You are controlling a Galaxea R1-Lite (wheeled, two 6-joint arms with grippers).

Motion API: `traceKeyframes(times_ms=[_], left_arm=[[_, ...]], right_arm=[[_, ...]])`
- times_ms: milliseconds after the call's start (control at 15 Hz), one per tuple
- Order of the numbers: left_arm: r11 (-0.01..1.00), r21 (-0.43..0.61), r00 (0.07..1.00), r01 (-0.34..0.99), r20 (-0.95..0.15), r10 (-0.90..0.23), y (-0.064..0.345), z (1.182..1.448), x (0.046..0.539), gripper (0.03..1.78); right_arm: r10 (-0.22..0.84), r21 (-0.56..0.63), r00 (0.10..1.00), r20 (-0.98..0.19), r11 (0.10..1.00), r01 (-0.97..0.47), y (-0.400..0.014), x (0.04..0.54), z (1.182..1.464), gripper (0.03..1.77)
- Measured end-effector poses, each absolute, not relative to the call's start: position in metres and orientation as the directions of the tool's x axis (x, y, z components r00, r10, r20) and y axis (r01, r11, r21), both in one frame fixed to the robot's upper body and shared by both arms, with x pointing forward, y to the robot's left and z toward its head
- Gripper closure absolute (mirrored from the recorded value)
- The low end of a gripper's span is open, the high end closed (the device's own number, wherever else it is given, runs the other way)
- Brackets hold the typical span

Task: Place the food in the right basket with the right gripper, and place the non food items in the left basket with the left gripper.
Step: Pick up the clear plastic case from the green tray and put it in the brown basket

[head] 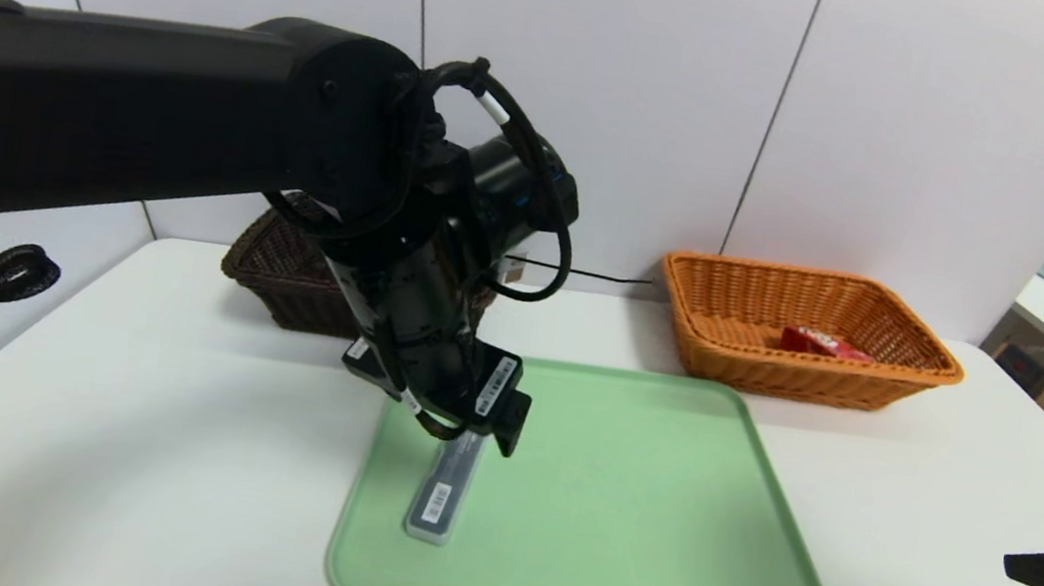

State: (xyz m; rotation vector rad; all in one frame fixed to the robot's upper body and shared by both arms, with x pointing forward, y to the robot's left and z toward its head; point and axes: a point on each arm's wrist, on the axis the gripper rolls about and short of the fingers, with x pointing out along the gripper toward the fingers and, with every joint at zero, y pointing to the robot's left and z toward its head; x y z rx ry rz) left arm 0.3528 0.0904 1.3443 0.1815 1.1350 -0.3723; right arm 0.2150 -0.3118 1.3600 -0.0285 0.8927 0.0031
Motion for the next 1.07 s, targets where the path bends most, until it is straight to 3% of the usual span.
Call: traceKeyframes(times_ms=[533, 1067], left_arm=[[0.927, -0.036, 0.353, 0.374, -0.918, -0.178, 0.085, 1.335, 0.355, 0.12], [0.939, -0.009, 0.340, 0.342, -0.931, -0.133, 0.077, 1.311, 0.370, 0.12]], right_arm=[[0.052, -0.051, 0.608, -0.792, 0.987, -0.152, -0.293, 0.255, 1.353, 0.10], [0.060, -0.053, 0.609, -0.791, 0.985, -0.166, -0.287, 0.268, 1.349, 0.10]])
